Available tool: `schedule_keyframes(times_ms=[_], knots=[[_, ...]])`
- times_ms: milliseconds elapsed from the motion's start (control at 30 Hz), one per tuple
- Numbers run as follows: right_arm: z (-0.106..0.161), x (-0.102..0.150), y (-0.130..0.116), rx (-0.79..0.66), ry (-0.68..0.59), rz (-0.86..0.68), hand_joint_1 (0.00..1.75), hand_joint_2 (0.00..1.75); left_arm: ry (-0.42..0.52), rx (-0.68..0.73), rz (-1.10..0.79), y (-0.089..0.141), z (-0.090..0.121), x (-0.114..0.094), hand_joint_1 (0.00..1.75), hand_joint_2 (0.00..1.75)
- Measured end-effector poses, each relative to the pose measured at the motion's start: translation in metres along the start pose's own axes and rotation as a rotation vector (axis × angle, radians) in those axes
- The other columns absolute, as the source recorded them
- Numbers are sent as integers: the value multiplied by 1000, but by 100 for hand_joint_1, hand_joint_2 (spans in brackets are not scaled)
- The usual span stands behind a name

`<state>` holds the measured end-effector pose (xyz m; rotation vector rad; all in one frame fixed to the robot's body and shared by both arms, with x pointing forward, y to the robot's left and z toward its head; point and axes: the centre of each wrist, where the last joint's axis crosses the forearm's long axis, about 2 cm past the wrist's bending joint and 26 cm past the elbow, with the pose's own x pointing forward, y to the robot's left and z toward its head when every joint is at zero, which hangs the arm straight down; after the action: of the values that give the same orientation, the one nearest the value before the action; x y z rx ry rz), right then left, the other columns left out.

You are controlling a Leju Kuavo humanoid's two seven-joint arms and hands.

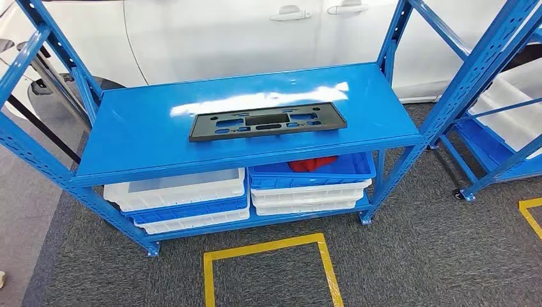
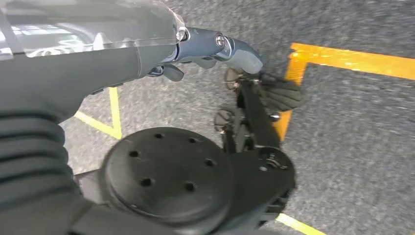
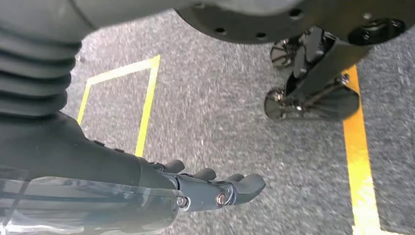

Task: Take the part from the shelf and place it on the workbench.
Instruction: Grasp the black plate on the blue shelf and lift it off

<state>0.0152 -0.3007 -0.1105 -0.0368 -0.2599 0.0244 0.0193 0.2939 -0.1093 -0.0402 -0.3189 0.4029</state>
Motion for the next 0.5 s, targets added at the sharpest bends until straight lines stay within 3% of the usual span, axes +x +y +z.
schedule_keyframes(times_ms=[400,500], knots=[[-4,14,-10,-67,15,65,0,175,-101,11,-65,-4,-6,17,0,175],[-5,16,-10,-77,24,76,0,175,-122,16,-87,-5,-7,21,0,44]])
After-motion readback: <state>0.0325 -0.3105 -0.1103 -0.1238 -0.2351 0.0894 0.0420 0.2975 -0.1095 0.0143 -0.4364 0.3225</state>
